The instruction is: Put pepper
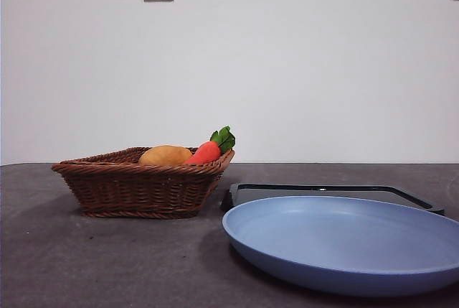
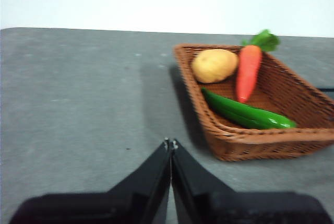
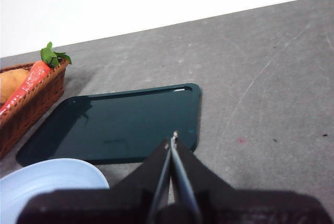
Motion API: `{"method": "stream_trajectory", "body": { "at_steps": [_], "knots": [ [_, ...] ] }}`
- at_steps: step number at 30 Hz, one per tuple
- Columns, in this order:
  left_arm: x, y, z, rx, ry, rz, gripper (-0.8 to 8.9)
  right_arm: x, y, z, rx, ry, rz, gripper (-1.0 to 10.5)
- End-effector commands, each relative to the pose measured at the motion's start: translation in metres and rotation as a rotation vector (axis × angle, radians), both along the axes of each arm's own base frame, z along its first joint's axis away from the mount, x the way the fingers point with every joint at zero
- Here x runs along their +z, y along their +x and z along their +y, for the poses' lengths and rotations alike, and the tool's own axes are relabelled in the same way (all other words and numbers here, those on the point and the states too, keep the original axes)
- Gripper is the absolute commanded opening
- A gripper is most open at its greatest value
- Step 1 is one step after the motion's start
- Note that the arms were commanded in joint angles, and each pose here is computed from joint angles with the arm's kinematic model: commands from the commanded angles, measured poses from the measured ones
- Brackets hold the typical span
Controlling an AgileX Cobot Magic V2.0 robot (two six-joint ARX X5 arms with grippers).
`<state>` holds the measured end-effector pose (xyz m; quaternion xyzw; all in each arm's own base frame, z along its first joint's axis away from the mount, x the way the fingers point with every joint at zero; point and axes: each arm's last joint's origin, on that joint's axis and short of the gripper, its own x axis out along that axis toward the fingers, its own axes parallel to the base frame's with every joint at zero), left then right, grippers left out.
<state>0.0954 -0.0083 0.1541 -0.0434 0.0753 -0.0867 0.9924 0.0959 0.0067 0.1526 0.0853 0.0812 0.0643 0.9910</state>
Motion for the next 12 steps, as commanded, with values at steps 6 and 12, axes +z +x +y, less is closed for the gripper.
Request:
{"method": "stream_trajectory", "body": {
  "at_steps": [6,12],
  "knots": [
    [-0.001,0.000,-0.001,-0.026,-0.226,0.028,0.06,0.005,0.001,0.000,-0.019,0.200,-0.024,0.1],
    [0.018,-0.003,-0.003,-0.073,-0.300,0.007,0.07,0.030,-0.002,0.001,0.005,0.258,-0.084,0.1]
  ]
}}
